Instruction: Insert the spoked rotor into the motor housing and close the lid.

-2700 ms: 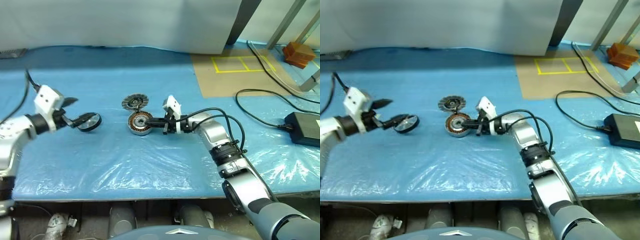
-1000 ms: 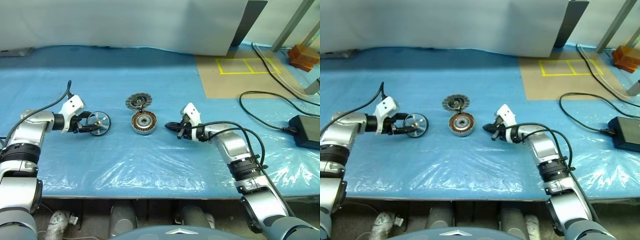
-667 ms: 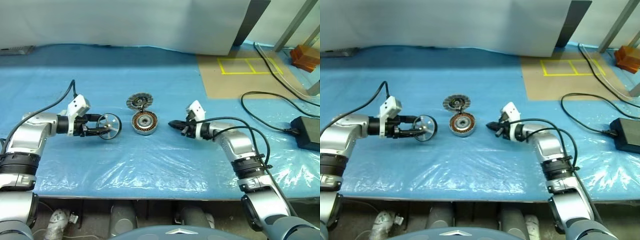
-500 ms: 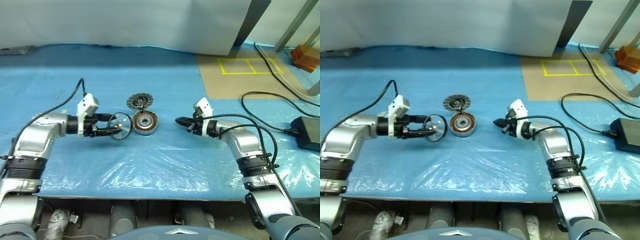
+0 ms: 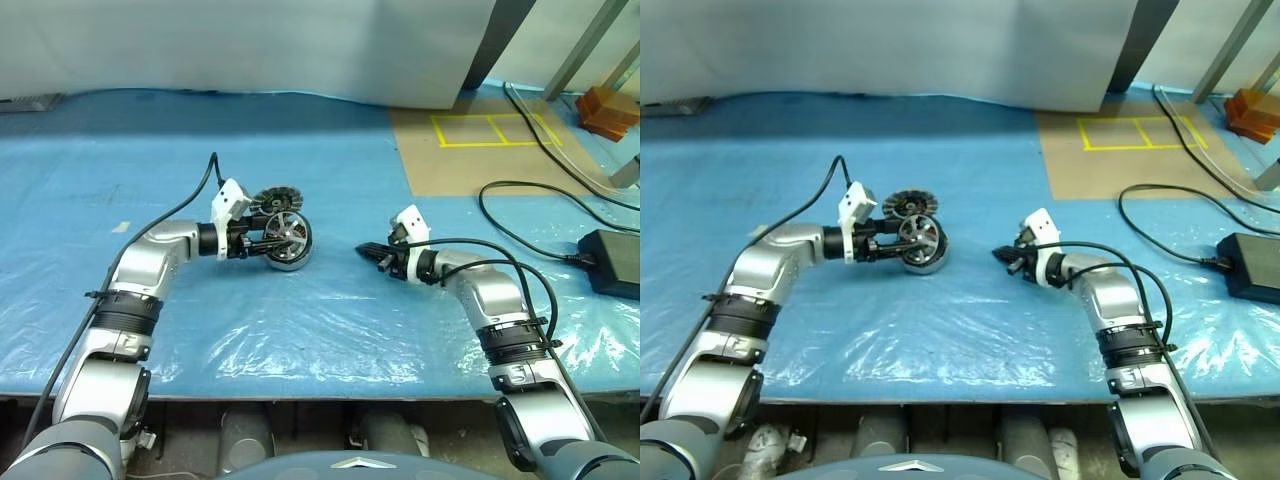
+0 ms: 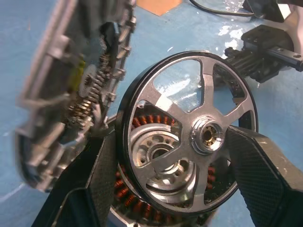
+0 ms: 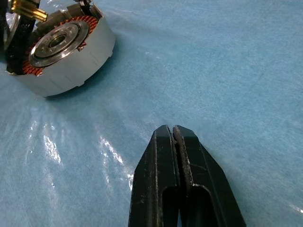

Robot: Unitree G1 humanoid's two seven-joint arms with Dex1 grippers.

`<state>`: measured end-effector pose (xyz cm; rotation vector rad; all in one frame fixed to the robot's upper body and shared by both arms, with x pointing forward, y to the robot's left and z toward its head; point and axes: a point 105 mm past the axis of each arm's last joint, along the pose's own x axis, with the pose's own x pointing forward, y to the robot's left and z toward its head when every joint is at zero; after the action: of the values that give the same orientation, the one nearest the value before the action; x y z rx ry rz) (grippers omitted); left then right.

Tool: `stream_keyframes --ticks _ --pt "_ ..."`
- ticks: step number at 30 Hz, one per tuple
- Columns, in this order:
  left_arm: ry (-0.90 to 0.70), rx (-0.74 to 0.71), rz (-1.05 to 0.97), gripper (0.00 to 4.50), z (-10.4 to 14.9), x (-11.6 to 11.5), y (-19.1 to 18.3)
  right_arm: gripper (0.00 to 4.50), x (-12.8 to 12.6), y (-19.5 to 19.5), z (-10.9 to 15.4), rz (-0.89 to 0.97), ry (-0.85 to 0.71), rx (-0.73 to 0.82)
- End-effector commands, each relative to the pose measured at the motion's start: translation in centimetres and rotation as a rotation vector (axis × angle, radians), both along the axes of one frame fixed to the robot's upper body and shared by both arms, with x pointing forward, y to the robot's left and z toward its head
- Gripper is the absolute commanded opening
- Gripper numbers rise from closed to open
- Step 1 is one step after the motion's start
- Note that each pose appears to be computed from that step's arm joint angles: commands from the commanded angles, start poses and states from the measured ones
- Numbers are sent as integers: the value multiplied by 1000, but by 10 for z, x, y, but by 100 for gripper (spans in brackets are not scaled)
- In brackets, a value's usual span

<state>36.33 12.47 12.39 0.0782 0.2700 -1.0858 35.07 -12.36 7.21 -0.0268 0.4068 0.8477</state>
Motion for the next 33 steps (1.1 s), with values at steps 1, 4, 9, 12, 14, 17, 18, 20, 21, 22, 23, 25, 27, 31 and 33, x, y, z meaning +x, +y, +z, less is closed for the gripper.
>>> stream_keyframes --ticks 1,4,9,12,14,17,18,20,21,22,23,25,27,31,33 --pt "-35 26 -31 314 7 3 -2 0 -1 0 11 2 -40 10" --pt "-26 85 -33 314 0 4 0 0 -3 0 7 1 -35 5" --pt "-27 137 -70 314 -4 3 -2 0 -1 -3 2 -18 -26 -4" --pt "-35 157 -95 314 -4 2 -4 0 -1 -3 1 -23 -24 -3" --pt "-30 142 -101 386 -1 3 -6 0 0 -3 0 -28 -23 -4" --pt "-41 119 -144 409 11 -2 -12 0 -1 -3 -5 -34 -14 -7" --pt "-47 103 -153 409 16 -4 -12 0 -1 -2 -6 -34 -11 -6" --pt "-53 72 -149 409 25 -4 -12 0 -2 0 -7 -32 -9 -5" --pt "-61 58 -147 409 30 -5 -10 0 -2 0 -7 -32 -8 -3" --pt "-68 52 -146 409 33 -6 -8 0 -3 1 -8 -32 -7 0" --pt "-76 50 -146 409 37 -8 -5 0 -3 1 -8 -32 -5 1" --pt "-92 46 -150 409 44 -12 0 0 -4 2 -10 -30 -1 3" --pt "-96 38 -159 409 50 -16 4 0 -4 3 -10 -28 0 4" --pt "-92 63 -157 409 55 -27 19 0 -4 7 -4 -1 -5 26" --pt "-82 90 -122 409 50 -27 29 0 -4 11 3 17 -19 45"
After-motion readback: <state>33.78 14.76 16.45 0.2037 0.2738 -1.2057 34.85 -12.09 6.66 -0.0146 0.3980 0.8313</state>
